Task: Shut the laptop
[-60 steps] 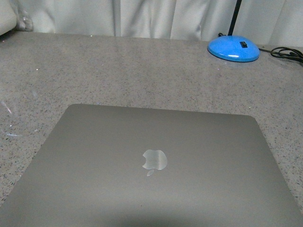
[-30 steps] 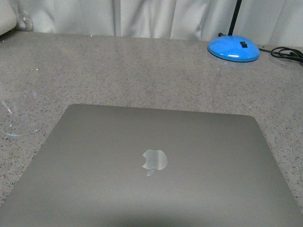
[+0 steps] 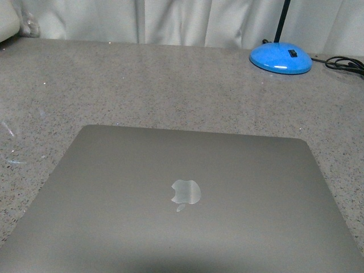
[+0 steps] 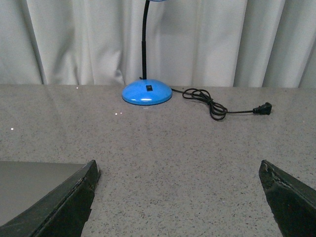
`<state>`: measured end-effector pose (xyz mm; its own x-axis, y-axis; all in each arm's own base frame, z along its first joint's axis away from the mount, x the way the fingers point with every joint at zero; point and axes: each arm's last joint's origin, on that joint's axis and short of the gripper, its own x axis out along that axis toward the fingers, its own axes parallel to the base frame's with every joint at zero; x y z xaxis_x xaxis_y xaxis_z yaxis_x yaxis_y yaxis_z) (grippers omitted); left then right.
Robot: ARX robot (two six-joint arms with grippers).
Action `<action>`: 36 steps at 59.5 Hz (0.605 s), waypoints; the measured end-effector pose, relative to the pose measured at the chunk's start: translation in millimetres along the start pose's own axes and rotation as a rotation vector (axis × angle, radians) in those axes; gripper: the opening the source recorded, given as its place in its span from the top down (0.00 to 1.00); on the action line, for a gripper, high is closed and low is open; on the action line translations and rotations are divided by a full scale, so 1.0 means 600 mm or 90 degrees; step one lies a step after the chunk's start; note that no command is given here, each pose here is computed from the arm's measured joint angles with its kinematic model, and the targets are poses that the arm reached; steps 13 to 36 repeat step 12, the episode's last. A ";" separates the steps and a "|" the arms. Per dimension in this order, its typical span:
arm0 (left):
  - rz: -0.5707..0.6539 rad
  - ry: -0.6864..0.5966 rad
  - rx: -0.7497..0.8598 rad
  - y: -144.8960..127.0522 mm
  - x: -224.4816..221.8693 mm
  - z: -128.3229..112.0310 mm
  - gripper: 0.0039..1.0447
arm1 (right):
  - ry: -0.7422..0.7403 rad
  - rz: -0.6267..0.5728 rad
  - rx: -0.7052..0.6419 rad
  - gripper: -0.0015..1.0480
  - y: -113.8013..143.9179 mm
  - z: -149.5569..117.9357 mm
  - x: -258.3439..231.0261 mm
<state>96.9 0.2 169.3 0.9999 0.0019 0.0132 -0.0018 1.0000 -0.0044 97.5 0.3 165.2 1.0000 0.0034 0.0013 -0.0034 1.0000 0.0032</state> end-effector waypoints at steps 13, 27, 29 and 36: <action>0.000 0.000 0.000 0.000 0.000 0.000 0.06 | 0.000 0.000 0.000 0.09 0.000 0.000 0.000; 0.000 0.000 0.000 0.000 0.000 0.000 0.06 | 0.000 0.000 0.000 0.09 0.000 0.000 0.000; 0.000 0.000 0.000 0.000 0.000 0.000 0.06 | 0.000 0.000 0.000 0.09 0.000 0.000 0.000; 0.000 0.000 0.000 0.000 0.000 0.000 0.06 | 0.000 0.000 0.000 0.09 0.000 0.000 0.000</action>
